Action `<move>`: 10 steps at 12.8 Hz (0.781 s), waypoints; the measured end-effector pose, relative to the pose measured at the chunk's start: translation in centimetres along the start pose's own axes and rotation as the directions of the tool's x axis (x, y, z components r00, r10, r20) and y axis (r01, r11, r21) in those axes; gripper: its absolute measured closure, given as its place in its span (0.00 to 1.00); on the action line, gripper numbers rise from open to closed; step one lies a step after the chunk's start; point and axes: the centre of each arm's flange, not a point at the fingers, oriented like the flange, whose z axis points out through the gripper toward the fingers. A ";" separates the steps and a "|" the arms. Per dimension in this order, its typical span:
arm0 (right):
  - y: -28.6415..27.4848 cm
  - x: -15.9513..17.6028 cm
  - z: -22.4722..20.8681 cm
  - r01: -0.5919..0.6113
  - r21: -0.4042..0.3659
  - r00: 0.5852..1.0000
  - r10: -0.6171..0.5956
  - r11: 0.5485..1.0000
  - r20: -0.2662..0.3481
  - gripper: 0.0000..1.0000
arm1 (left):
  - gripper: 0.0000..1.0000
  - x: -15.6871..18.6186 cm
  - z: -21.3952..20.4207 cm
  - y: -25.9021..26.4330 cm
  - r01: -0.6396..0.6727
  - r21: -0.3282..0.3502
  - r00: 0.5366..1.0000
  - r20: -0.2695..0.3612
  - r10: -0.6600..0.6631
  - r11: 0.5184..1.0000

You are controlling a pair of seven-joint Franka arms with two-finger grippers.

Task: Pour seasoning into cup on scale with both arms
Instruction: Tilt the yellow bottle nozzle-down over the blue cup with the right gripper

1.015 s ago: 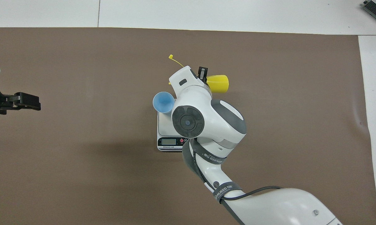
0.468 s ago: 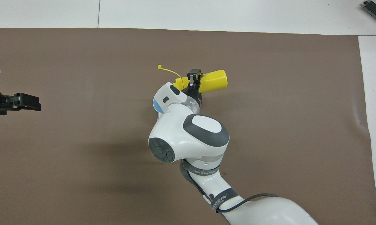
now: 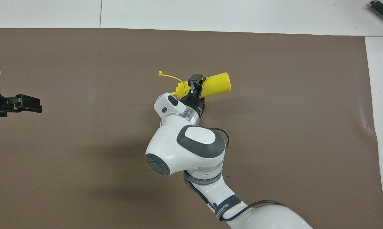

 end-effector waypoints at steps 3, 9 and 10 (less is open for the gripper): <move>-0.6 -0.4 -1.0 0.007 -0.021 1.000 -0.007 1.000 0.011 0.48 | 0.00 0.0 0.0 0.0 0.000 0.000 1.000 0.000 0.000 1.000; -0.2 -0.6 -1.1 -0.015 -0.026 1.000 0.015 1.000 0.010 0.48 | 0.00 0.0 0.0 0.0 0.000 0.000 1.000 0.000 0.000 1.000; 0.5 -0.7 -1.1 -0.038 -0.024 0.999 0.038 0.999 0.009 0.48 | 0.00 0.0 0.0 0.0 0.000 0.000 1.000 0.000 0.000 1.000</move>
